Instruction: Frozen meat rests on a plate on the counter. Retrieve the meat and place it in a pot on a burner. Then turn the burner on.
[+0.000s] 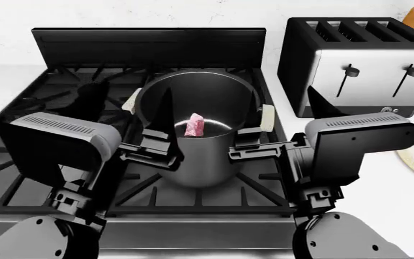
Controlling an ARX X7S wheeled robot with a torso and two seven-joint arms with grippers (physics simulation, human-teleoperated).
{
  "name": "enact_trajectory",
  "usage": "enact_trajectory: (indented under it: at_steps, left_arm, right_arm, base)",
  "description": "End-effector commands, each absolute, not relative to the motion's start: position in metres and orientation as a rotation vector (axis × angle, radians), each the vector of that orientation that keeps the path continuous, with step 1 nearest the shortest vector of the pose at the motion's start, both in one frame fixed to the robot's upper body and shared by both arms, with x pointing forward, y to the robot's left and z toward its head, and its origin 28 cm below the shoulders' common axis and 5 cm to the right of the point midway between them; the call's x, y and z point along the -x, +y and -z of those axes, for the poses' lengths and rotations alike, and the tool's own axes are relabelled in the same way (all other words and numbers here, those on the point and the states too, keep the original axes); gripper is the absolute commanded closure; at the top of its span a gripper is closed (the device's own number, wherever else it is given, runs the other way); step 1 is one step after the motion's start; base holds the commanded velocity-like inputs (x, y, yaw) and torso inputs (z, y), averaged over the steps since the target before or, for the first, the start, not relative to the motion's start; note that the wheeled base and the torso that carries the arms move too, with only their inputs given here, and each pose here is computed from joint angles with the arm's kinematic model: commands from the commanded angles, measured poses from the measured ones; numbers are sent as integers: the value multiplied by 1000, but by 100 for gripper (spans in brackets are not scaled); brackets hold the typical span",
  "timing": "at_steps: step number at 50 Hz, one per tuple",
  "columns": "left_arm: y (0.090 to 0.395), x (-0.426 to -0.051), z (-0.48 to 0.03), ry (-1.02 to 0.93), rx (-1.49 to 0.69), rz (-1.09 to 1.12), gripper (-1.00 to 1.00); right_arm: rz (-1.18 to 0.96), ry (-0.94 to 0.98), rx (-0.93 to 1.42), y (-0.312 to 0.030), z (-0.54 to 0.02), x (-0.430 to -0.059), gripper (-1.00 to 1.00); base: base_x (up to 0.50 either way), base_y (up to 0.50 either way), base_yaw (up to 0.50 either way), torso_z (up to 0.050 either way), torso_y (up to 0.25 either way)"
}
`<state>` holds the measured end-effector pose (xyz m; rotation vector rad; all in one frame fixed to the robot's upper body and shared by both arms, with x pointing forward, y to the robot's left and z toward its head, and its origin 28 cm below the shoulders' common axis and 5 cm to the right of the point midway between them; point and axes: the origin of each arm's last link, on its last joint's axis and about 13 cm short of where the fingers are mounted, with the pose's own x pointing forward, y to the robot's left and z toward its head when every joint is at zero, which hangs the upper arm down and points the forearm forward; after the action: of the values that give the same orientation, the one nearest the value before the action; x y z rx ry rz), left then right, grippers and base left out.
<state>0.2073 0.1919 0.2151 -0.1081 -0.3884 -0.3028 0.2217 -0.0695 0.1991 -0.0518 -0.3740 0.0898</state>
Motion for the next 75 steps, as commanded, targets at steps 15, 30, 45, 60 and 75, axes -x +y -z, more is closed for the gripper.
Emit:
enact_trajectory:
  at_steps: [15,30,45,60,75]
  left_arm:
    - [192,-209,-205,-384,125,299,-100]
    - [193,-209,-203,-382,132,293,-100]
    - [193,-210,-202,-376,143,292,-100]
    - [193,-212,-199,-372,151,293,-100]
    - [193,-213,-194,-373,164,293,-100]
  right_arm:
    - [-84,-364,60,-69,-199,-222,-100]
    - [-82,-359,60,-69,-198,-223,-100]
    - [-90,-367,62,-68,-198,-222,-100]
    - [-84,-365,60,-66,-202,-220,-100]
    - [-81,-298,70,-67,-196,-207,-100]
  base:
    - [-141,0,0,0,0]
    - [-348,0,0,0,0]
    - [-237,0,0,0,0]
    - [0,0,0,0,0]
    - [0,0,0,0,0]
